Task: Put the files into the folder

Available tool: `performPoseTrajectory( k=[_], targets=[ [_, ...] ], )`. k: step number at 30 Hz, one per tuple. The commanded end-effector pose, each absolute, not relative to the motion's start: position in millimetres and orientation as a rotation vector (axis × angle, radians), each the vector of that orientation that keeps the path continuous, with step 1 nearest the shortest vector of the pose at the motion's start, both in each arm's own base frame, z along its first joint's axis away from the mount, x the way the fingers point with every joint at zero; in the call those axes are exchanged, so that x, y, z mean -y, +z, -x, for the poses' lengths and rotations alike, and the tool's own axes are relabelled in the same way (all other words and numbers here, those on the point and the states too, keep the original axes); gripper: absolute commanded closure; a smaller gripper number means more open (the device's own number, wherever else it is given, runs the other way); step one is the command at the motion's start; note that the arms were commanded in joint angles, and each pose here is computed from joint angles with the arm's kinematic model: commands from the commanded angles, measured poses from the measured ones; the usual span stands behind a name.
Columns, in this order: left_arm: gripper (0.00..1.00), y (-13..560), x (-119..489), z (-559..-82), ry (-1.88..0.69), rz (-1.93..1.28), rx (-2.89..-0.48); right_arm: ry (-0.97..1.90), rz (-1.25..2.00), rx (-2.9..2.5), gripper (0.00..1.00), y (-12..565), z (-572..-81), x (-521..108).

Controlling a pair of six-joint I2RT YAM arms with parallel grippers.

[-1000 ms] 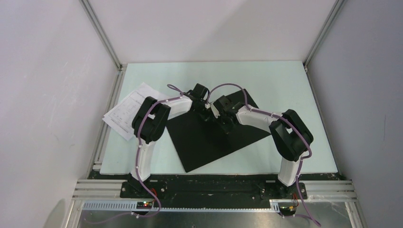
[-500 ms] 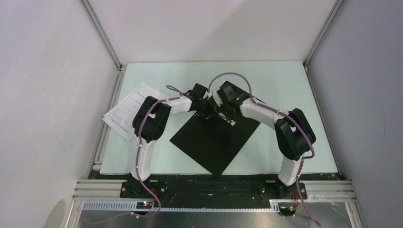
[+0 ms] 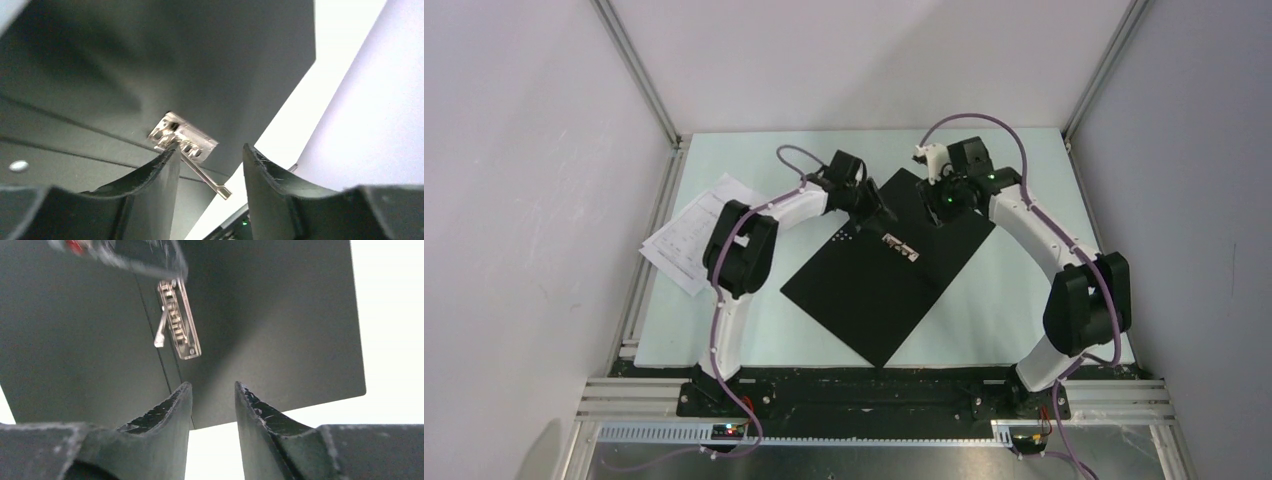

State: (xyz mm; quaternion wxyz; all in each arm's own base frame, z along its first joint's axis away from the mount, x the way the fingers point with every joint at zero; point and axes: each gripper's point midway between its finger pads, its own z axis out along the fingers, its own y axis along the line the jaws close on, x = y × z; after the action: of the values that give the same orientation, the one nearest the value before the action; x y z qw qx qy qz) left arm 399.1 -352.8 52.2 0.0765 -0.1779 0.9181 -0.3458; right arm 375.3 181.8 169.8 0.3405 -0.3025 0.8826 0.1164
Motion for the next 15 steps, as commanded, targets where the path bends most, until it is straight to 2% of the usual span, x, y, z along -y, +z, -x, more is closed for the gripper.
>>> performPoseTrajectory(
  k=[1,5,7,12,15],
  targets=[
    [0.40,146,340,-440,-1.109,0.143,-2.483,0.526,1.007,-2.252,0.55,162,-354,-181],
    [0.26,182,287,-444,-1.022,-0.032,-2.398,0.549,1.226,-1.983,0.46,179,-364,-168],
    [0.25,185,257,-436,-0.904,-0.155,-2.402,0.536,1.368,-1.831,0.45,182,-364,-171],
    [0.26,170,181,-399,-0.480,-0.458,-2.441,0.480,1.721,-1.456,0.50,169,-356,-186],
    [0.26,171,160,-375,-0.399,-0.530,-2.430,0.459,1.866,-1.308,0.54,156,-352,-196]
  ],
)
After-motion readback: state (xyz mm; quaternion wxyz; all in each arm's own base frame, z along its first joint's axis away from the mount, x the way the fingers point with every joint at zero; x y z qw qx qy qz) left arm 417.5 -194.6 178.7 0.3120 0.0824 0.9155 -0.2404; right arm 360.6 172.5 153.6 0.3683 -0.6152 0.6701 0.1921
